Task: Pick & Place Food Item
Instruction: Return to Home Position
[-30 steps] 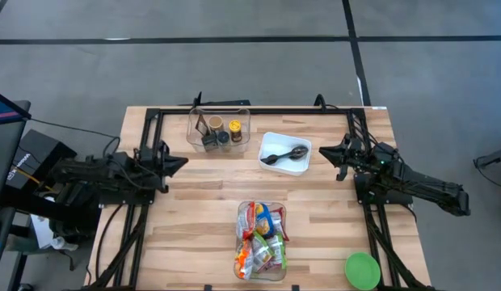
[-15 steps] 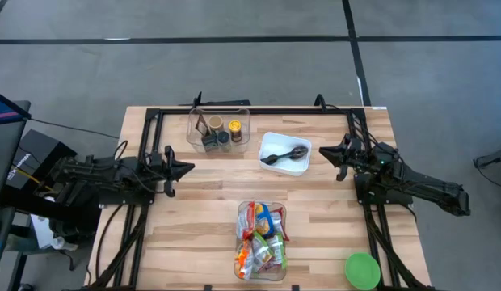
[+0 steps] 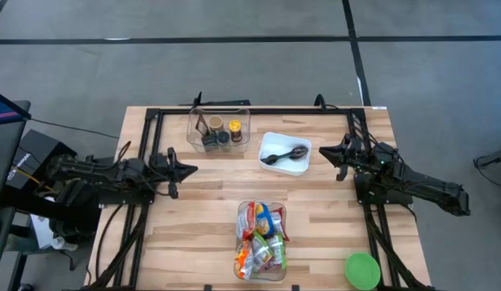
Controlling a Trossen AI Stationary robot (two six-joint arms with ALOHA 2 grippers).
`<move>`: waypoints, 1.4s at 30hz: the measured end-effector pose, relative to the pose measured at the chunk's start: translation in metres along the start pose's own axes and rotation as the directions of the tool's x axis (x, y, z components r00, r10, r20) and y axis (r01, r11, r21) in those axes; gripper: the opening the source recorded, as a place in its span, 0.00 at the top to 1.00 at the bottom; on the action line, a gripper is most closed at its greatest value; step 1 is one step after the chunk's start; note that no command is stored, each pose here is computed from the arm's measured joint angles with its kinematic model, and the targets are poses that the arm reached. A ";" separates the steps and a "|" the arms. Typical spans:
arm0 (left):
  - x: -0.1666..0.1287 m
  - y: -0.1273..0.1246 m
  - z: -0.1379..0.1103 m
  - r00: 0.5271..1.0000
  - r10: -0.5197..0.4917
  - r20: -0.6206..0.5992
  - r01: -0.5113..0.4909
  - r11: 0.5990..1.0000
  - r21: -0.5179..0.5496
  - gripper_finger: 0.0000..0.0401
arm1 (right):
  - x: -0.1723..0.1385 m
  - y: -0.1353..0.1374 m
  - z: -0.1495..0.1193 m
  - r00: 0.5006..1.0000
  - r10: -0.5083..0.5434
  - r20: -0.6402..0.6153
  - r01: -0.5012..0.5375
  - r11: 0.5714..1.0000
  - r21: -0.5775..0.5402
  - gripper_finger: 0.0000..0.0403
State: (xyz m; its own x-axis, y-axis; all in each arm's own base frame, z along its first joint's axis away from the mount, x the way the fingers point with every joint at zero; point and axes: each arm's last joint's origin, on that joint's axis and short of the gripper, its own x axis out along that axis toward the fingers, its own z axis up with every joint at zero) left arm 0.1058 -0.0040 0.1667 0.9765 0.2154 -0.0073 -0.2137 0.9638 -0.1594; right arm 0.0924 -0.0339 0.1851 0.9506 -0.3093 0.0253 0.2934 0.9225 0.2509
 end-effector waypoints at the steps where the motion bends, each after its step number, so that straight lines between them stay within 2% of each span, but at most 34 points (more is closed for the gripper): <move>1: 0.000 0.000 0.000 1.000 0.001 -0.005 -0.001 1.000 0.002 1.00 | 0.000 0.000 0.000 1.000 0.000 0.000 0.000 1.000 0.000 0.90; 14: 0.003 0.000 -0.005 0.999 0.009 -0.054 -0.008 1.000 0.020 1.00 | 0.000 0.000 0.000 1.000 0.000 0.000 0.000 1.000 0.000 0.90; 42: 0.003 0.000 -0.005 0.999 0.007 -0.053 -0.006 1.000 0.020 1.00 | 0.000 0.000 0.000 1.000 0.000 0.000 0.000 1.000 0.000 0.90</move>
State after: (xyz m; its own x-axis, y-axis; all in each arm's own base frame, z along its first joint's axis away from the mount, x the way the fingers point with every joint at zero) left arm 0.1092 -0.0046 0.1616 0.9751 0.2131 -0.0611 -0.2198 0.9655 -0.1399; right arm 0.0924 -0.0339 0.1852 0.9507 -0.3091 0.0252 0.2932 0.9225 0.2509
